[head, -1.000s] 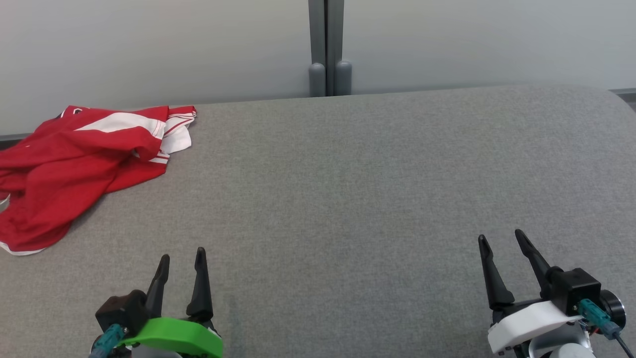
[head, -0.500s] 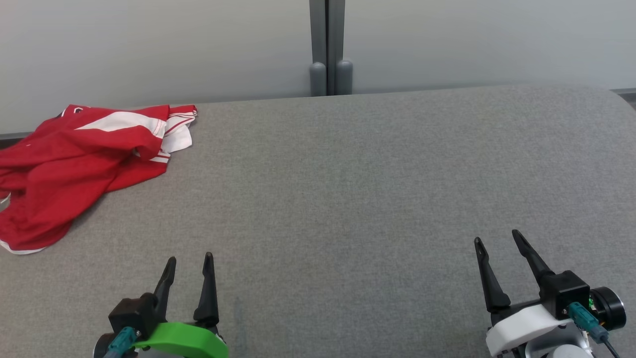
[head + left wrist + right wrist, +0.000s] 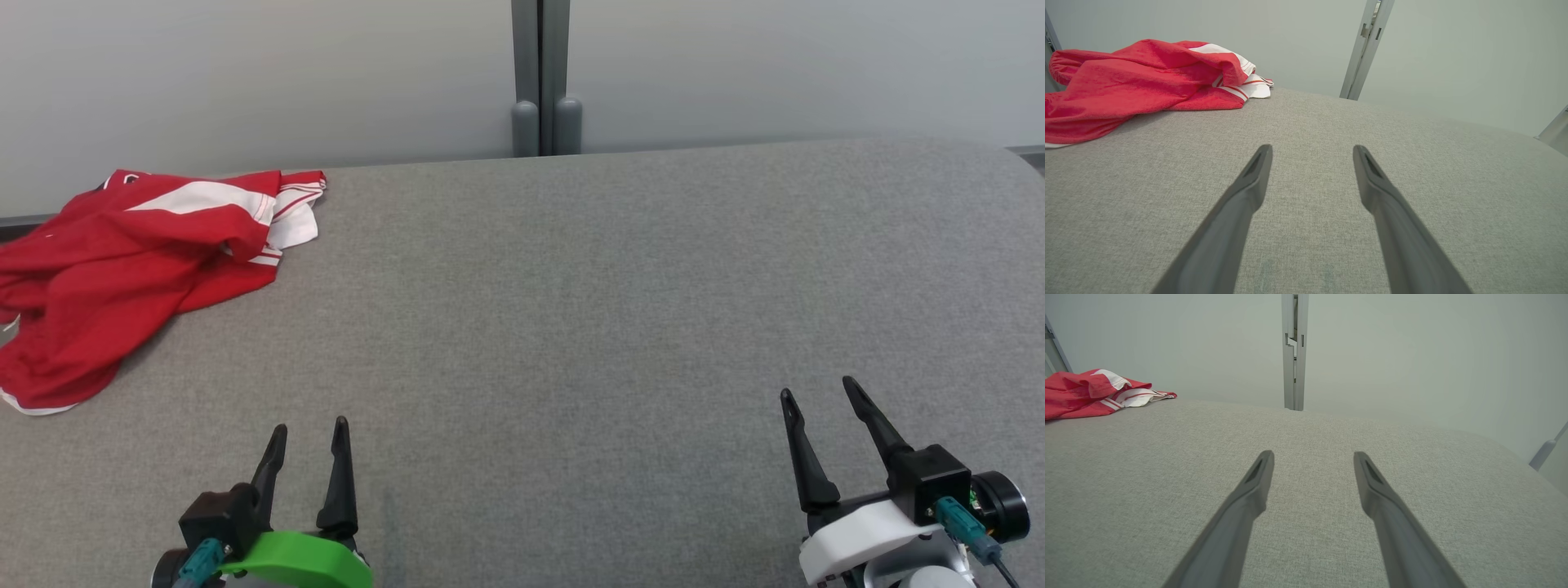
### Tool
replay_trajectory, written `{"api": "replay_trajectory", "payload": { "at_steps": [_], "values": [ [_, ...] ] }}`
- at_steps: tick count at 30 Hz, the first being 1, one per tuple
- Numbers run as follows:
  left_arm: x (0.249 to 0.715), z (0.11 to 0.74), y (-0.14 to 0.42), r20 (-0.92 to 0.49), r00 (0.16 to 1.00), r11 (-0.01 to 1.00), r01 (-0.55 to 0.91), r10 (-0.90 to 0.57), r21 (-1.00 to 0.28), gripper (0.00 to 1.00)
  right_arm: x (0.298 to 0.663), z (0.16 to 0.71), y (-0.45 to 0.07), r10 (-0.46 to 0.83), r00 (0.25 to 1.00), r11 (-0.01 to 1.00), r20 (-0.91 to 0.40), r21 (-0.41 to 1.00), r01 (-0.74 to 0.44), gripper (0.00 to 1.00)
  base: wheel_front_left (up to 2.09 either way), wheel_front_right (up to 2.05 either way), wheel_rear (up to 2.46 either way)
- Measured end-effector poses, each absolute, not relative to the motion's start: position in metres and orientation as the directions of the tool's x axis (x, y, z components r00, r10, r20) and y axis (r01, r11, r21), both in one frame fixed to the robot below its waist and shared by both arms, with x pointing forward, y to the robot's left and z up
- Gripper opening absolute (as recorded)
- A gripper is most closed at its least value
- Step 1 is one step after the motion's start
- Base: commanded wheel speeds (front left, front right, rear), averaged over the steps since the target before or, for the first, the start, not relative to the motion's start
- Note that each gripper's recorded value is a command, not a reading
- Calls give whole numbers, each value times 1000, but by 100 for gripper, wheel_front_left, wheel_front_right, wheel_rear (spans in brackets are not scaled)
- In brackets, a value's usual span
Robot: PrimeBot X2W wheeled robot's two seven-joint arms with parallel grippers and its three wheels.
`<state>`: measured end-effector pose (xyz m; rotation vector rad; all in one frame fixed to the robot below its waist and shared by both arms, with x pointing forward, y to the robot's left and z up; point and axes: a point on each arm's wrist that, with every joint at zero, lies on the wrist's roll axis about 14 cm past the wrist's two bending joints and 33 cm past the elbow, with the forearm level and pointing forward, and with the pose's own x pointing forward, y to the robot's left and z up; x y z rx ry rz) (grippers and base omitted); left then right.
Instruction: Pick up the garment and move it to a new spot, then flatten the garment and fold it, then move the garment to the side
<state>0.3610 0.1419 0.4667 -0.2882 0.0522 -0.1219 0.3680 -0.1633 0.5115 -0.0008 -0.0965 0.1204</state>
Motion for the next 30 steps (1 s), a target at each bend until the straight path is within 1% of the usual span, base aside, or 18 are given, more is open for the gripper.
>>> {"api": "replay_trajectory", "payload": {
  "at_steps": [5,10,17,23,30],
  "values": [
    [359,466,144,-36,992,952,105,-120,-286,100,370,513,-163,122,988,993,99,-5,-122,100,0,0,0],
    [355,469,153,-26,995,958,84,-95,-274,100,376,513,-153,151,984,989,100,-3,-151,100,0,0,0],
    [346,481,187,7,1000,964,-11,13,-264,100,391,512,-118,248,963,968,100,-5,-249,100,0,0,0],
    [326,479,222,1,991,955,-127,133,-268,100,402,511,-81,345,933,938,100,0,-347,100,0,0,0],
    [305,477,245,-9,976,941,-212,218,-265,100,410,510,-49,425,900,904,98,6,-428,100,0,0,0]
  ]
}}
